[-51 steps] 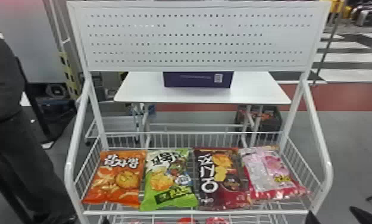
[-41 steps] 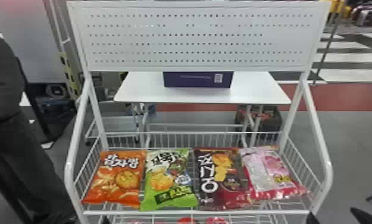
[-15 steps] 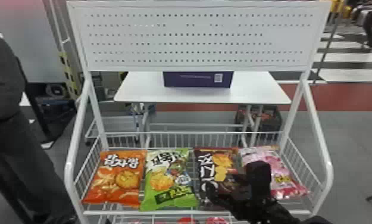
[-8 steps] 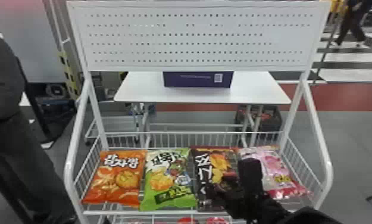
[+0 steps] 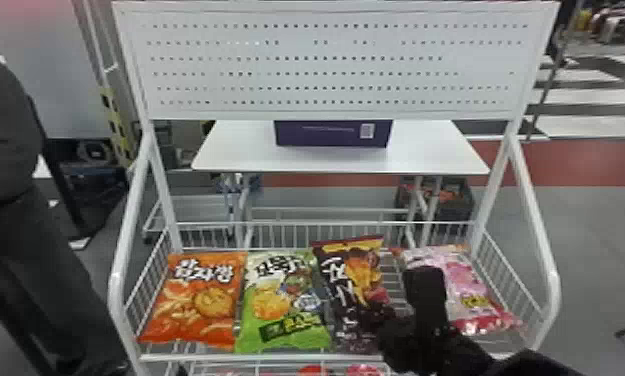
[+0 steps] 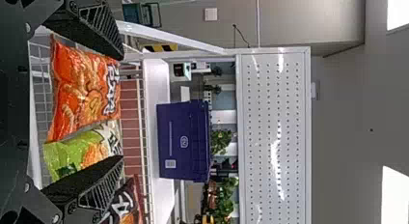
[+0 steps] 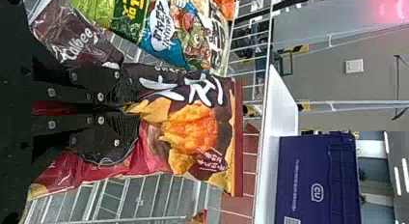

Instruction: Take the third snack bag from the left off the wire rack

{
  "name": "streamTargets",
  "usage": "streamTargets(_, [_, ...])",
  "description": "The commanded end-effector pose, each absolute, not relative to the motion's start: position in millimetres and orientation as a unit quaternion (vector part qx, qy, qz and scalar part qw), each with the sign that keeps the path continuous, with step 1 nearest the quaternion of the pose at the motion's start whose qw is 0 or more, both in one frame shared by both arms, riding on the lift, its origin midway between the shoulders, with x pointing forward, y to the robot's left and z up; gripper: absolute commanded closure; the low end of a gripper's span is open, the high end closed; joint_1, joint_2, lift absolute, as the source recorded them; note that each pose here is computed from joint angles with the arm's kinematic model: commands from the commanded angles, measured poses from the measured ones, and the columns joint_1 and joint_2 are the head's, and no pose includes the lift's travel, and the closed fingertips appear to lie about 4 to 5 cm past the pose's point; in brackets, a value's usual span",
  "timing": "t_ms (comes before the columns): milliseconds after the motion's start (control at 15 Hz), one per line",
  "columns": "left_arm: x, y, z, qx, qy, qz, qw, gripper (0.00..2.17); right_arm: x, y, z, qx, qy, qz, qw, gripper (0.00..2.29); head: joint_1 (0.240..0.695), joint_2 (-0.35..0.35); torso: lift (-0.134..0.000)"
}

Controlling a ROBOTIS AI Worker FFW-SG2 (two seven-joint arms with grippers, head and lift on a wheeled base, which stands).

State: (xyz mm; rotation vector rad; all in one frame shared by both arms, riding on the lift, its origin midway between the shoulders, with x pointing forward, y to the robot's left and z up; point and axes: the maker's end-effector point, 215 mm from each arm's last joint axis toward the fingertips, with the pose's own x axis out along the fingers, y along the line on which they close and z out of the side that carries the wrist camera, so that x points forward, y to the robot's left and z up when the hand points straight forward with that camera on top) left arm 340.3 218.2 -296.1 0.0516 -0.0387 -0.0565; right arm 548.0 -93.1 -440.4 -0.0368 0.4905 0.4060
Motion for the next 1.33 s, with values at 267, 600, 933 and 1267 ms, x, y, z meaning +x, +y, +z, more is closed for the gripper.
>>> streamTargets(267, [339, 215, -293, 0.022, -0.023, -0.030, 0.999, 0.17, 519, -156, -368, 0.004, 0.160, 0.158, 0.974, 2.01, 0.499, 0.000, 0.000])
streamTargets(600, [341, 215, -292, 0.021, -0.024, -0.028, 0.999, 0.17, 455, -216, -319, 0.055, 0.094, 0.135, 0.985, 2.01, 0.499, 0.000, 0.000])
streamTargets(933, [342, 214, -290, 0.021, -0.027, -0.029, 0.999, 0.17, 397, -238, -304, 0.090, 0.030, 0.122, 0.988, 2.01, 0.499, 0.000, 0.000])
streamTargets(1267, [343, 213, -292, 0.022, -0.024, -0.031, 0.999, 0.17, 362, -268, -294, 0.092, 0.002, 0.090, 0.992, 2.01, 0.499, 0.000, 0.000])
